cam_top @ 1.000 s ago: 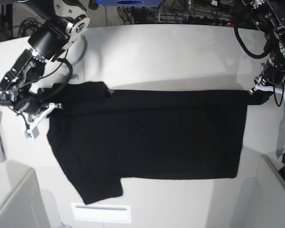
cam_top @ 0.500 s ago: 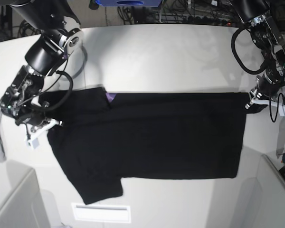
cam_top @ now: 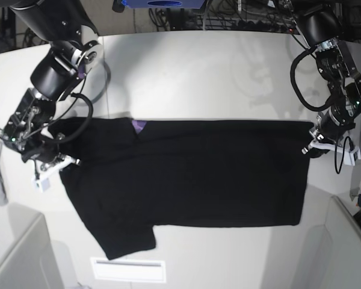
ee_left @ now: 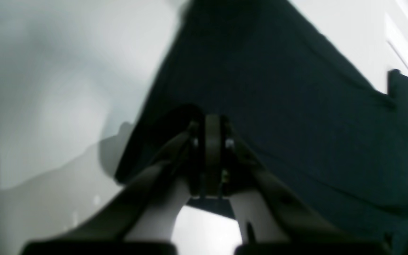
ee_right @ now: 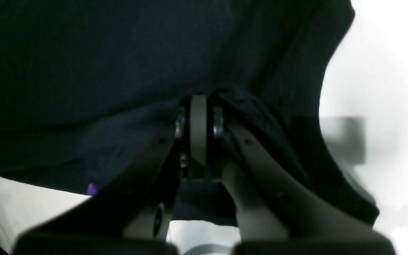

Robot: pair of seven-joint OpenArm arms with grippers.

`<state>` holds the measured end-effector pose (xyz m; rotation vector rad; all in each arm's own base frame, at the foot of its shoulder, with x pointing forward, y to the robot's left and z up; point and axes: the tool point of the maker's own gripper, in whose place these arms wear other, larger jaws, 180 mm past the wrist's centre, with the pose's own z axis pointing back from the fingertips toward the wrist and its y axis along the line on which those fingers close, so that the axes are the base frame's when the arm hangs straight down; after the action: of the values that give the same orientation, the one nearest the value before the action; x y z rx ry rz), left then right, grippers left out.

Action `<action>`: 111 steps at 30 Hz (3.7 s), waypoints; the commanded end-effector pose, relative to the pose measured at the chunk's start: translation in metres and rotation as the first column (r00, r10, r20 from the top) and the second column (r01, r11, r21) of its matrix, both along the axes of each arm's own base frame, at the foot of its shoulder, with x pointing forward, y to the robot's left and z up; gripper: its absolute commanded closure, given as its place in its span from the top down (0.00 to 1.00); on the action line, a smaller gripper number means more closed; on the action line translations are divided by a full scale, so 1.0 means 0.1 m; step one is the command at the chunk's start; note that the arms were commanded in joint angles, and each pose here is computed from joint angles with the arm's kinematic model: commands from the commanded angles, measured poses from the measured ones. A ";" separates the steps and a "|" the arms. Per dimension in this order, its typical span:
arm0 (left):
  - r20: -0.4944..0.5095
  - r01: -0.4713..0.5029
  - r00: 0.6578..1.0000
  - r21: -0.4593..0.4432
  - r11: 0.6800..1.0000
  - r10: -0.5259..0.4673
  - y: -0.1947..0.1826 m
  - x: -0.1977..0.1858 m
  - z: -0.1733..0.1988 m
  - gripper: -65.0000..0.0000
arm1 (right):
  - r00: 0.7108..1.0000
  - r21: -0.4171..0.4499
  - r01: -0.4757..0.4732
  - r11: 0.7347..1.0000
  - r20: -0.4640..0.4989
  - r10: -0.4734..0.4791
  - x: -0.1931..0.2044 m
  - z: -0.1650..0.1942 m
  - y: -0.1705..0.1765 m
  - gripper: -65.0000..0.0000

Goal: Fold the T-shirt properly
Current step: 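Lift the shoulder corners and pull them toward the robot, then drag the shirt by its shoulders toward the robot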

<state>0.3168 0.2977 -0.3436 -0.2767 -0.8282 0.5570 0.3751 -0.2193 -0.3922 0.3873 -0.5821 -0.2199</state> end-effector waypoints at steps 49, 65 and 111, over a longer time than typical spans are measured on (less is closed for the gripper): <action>-0.016 -0.181 0.983 -0.013 0.983 0.181 0.39 -0.30 -0.45 0.79 | 0.928 0.053 0.349 0.936 0.118 -0.353 -1.07 -0.01 -0.21 0.47; -0.092 -0.135 0.987 -0.067 0.989 0.129 0.11 -0.17 -0.82 0.15 | 0.870 0.127 0.471 0.873 0.097 -0.483 -0.84 -0.19 -0.40 0.55; -0.406 0.015 0.912 0.152 0.988 0.049 0.54 -1.89 -0.41 0.00 | 0.861 -0.141 0.439 0.887 -0.214 -0.460 -2.47 -0.22 -0.74 0.00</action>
<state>0.1278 0.3393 -0.3928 -0.0544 -0.4417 0.5455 0.1222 -0.2807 -0.4240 0.1664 -0.3823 -0.6973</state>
